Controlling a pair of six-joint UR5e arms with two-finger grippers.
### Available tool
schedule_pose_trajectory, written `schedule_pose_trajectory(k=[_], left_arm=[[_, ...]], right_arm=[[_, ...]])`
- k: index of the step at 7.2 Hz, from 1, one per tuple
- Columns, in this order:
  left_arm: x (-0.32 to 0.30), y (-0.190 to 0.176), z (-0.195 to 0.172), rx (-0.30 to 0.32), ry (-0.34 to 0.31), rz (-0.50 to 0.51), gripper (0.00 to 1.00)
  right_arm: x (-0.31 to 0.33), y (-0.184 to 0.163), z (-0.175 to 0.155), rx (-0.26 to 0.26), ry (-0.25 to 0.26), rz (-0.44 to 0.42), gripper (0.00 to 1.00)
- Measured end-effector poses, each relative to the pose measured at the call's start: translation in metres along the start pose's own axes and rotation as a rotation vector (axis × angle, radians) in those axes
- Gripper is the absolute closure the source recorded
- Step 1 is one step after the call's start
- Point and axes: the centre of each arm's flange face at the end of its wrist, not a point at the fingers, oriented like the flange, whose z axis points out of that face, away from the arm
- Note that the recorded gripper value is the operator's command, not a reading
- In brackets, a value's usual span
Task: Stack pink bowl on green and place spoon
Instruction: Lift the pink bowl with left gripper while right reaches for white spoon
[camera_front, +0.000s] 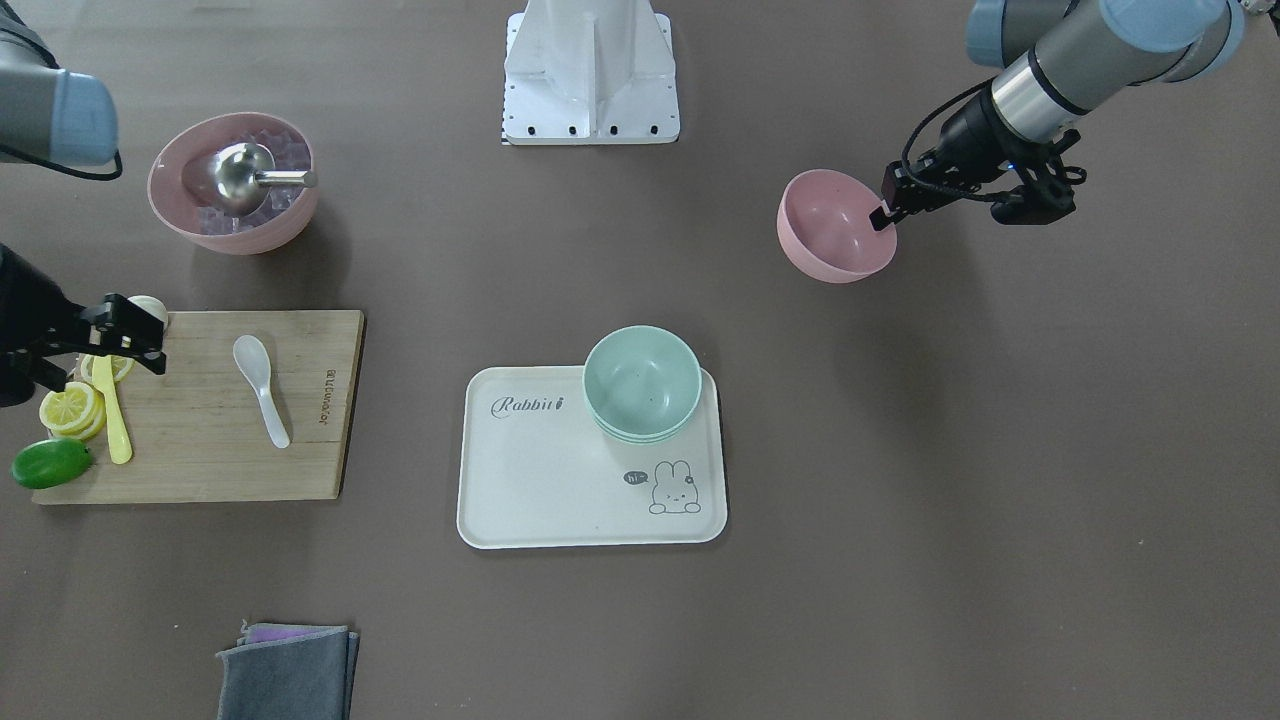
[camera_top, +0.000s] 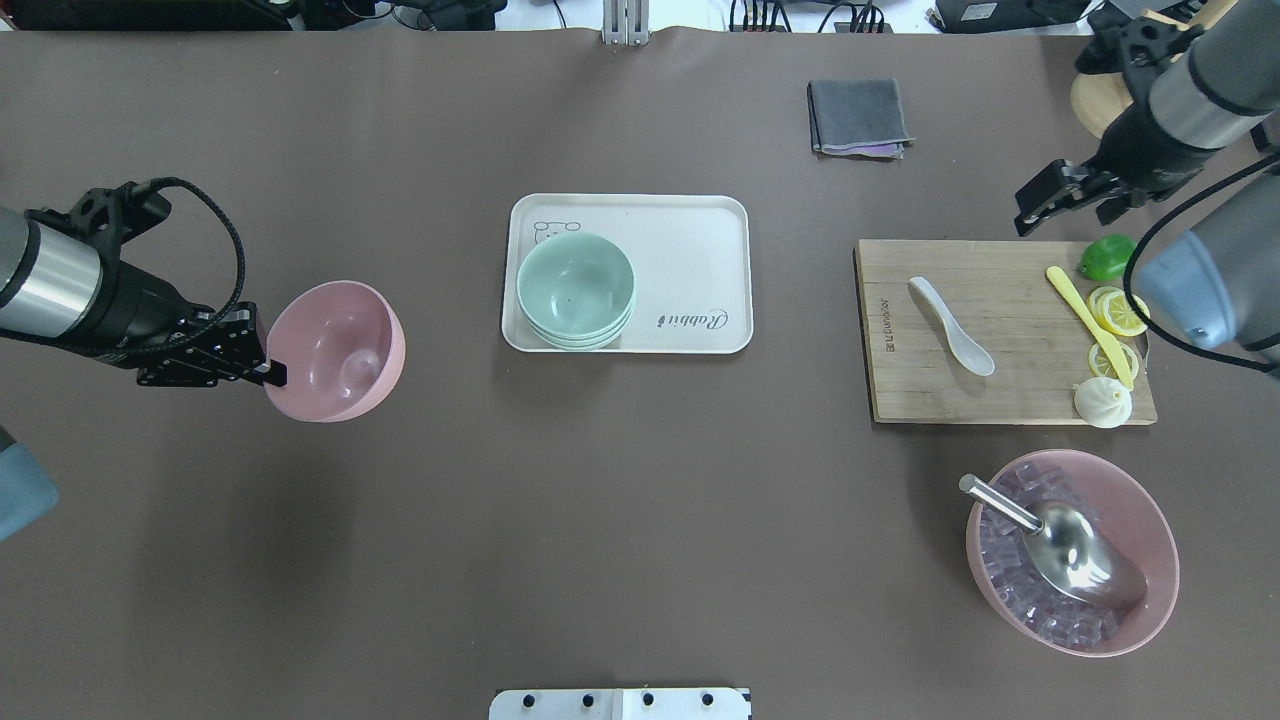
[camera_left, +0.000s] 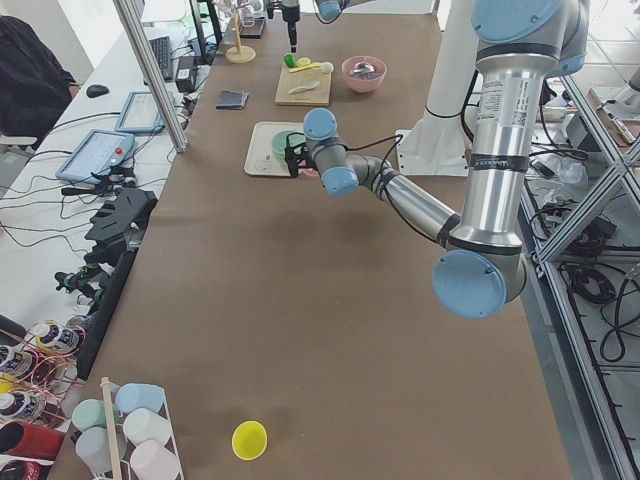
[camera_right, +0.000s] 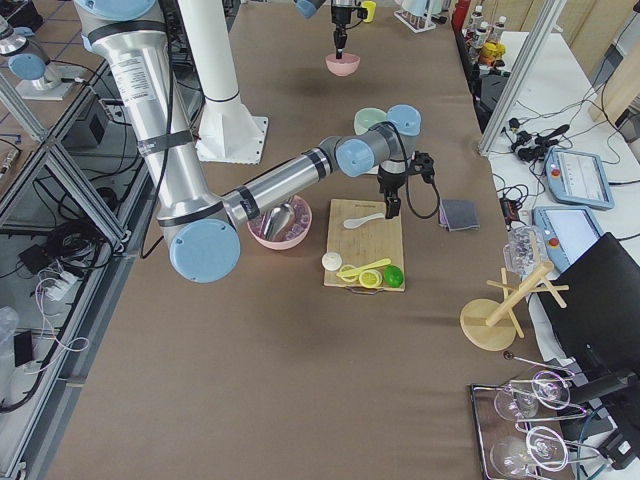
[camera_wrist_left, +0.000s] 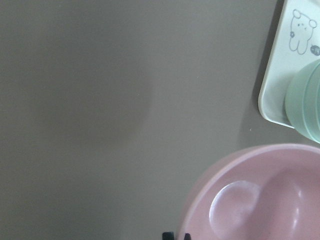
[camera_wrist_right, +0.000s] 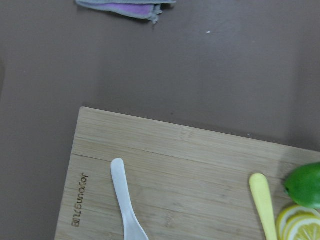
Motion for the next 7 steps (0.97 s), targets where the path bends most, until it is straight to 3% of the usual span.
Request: schedule_pose_trajectory(k=[3, 5, 7], left_arm=[[0.031, -0.017, 0.007, 0.007, -0.002, -0.003, 1.00], [0.037, -0.021, 0.010, 0.007, -0.001, -0.002, 1.00], [0.042, -0.023, 0.012, 0.008, 0.002, 0.001, 1.00]], right_arm=[[-0.028, 0.004, 0.076, 0.025, -0.008, -0.141, 0.05], [-0.051, 0.013, 0.104, 0.000, -0.012, -0.186, 0.20], [-0.057, 0.019, 0.122, -0.026, 0.002, -0.193, 0.26]])
